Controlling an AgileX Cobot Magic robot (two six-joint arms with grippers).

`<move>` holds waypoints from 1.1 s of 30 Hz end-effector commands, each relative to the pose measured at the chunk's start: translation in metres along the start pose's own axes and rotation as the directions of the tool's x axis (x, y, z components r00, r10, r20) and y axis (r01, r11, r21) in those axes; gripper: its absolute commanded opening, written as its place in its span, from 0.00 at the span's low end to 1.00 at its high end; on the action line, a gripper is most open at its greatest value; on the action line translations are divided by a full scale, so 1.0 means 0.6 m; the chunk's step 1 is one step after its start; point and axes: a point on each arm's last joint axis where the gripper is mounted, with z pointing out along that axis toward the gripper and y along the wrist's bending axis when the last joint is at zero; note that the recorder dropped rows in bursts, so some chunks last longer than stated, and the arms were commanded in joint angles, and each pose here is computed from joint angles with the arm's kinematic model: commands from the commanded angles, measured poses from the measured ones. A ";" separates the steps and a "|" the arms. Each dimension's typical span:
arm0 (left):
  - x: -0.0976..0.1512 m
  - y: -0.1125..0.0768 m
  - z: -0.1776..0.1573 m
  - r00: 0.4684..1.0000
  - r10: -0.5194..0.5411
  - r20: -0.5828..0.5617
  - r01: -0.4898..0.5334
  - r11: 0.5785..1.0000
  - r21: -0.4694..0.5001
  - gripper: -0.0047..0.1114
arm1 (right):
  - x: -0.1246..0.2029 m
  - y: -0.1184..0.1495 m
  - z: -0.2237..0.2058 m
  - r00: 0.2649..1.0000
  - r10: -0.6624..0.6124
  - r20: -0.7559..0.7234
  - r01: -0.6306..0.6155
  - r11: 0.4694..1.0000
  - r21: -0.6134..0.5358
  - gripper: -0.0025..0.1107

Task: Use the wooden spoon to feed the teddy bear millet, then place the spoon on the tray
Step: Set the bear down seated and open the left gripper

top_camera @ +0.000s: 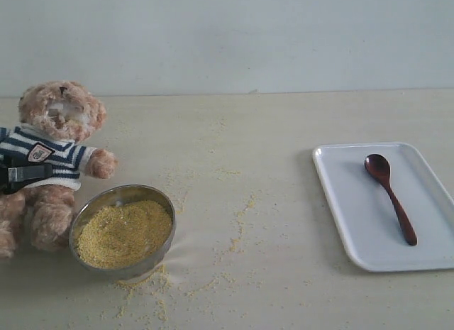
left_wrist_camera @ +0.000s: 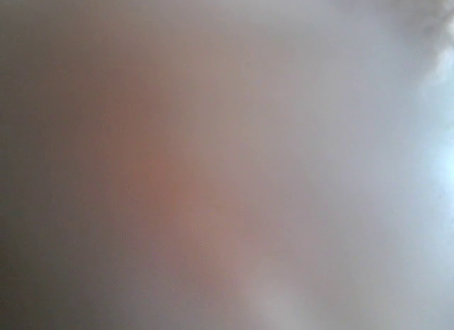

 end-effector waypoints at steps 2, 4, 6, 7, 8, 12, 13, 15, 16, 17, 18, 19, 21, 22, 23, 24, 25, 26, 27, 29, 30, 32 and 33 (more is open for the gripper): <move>-0.005 -0.004 0.001 1.000 -0.001 0.030 0.000 0.999 0.033 0.08 | -0.001 0.000 -0.001 1.000 -0.004 0.008 0.004 1.000 0.001 0.02; -0.005 -0.004 0.001 1.000 -0.001 0.030 0.000 0.999 0.033 0.08 | -0.001 0.000 -0.001 1.000 -0.004 0.008 0.004 1.000 0.001 0.02; -0.005 -0.004 0.001 1.000 -0.001 0.030 0.000 0.999 0.033 0.08 | -0.001 0.000 -0.001 1.000 -0.004 0.008 0.004 1.000 0.001 0.02; -0.005 -0.003 0.001 1.000 -0.001 0.028 0.000 1.000 0.029 0.08 | -0.001 0.000 -0.001 1.000 -0.004 0.008 0.004 1.000 0.001 0.02; -0.005 -0.003 0.001 1.000 -0.001 0.026 0.000 1.000 0.026 0.08 | -0.001 0.000 -0.001 1.000 -0.004 0.008 0.004 1.000 0.001 0.02; -0.004 -0.002 0.001 1.000 -0.001 0.024 0.000 1.000 0.022 0.09 | -0.001 0.000 -0.001 1.000 -0.004 0.008 0.004 1.000 0.001 0.02; -0.004 -0.002 0.001 1.000 -0.001 0.024 0.000 1.000 0.022 0.10 | -0.001 0.000 -0.001 1.000 -0.004 0.008 0.004 1.000 0.001 0.02; -0.006 -0.002 0.002 1.000 0.002 0.026 -0.003 1.000 0.022 0.17 | -0.001 0.000 -0.001 1.000 -0.004 0.008 0.004 1.000 0.001 0.02; -0.007 -0.001 0.002 1.000 0.003 0.028 -0.004 1.000 0.021 0.21 | -0.001 0.000 -0.001 1.000 -0.004 0.008 0.004 1.000 0.001 0.02; -0.007 -0.001 0.002 1.000 0.003 0.027 -0.004 1.000 0.021 0.26 | -0.001 0.000 -0.001 1.000 -0.004 0.008 0.004 1.000 0.001 0.02; -0.007 -0.001 0.002 1.000 0.003 0.027 -0.004 1.000 0.021 0.31 | -0.001 0.000 -0.001 1.000 -0.004 0.008 0.004 1.000 0.001 0.02; -0.007 -0.001 0.002 1.000 0.003 0.027 -0.004 1.000 0.021 0.35 | -0.001 0.000 -0.001 1.000 -0.004 0.008 0.004 1.000 0.001 0.02; -0.007 -0.001 0.002 1.000 0.003 0.026 -0.004 1.000 0.019 0.42 | -0.001 0.000 -0.001 1.000 -0.004 0.008 0.004 1.000 0.001 0.02; -0.007 -0.001 0.002 1.000 0.003 0.026 -0.004 1.000 0.019 0.44 | -0.001 0.000 -0.001 1.000 -0.004 0.008 0.004 1.000 0.001 0.02; -0.007 -0.001 0.002 1.000 0.003 0.026 -0.004 1.000 0.019 0.46 | -0.001 0.000 -0.001 1.000 -0.004 0.008 0.004 1.000 0.001 0.02; -0.007 -0.001 0.002 1.000 0.003 0.026 -0.004 1.000 0.019 0.47 | -0.001 0.000 -0.001 1.000 -0.004 0.008 0.004 1.000 0.001 0.02; -0.007 -0.001 0.002 1.000 0.003 0.026 -0.004 1.000 0.019 0.49 | -0.001 0.000 -0.001 1.000 -0.004 0.008 0.004 1.000 0.001 0.02; -0.007 -0.001 0.002 1.000 0.003 0.026 -0.004 1.000 0.019 0.52 | -0.001 0.000 -0.001 1.000 -0.004 0.008 0.004 1.000 0.001 0.02; -0.007 -0.001 0.002 1.000 0.003 0.026 -0.004 1.000 0.019 0.55 | -0.001 0.000 -0.001 1.000 -0.004 0.008 0.004 1.000 0.001 0.02; -0.007 -0.001 0.002 1.000 0.003 0.026 -0.004 1.000 0.019 0.63 | -0.001 0.000 -0.001 1.000 -0.004 0.008 0.004 1.000 0.001 0.02; -0.007 -0.001 0.002 1.000 0.003 0.026 -0.004 1.000 0.019 0.66 | -0.001 0.000 -0.001 1.000 -0.004 0.008 0.004 1.000 0.001 0.02; -0.007 -0.001 0.002 1.000 0.003 0.026 -0.004 1.000 0.019 0.76 | -0.001 0.000 -0.001 1.000 -0.004 0.008 0.004 1.000 0.001 0.02; -0.007 -0.001 0.002 1.000 0.003 0.026 -0.004 1.000 0.019 0.79 | -0.001 0.000 -0.001 1.000 -0.004 0.008 0.004 1.000 0.001 0.02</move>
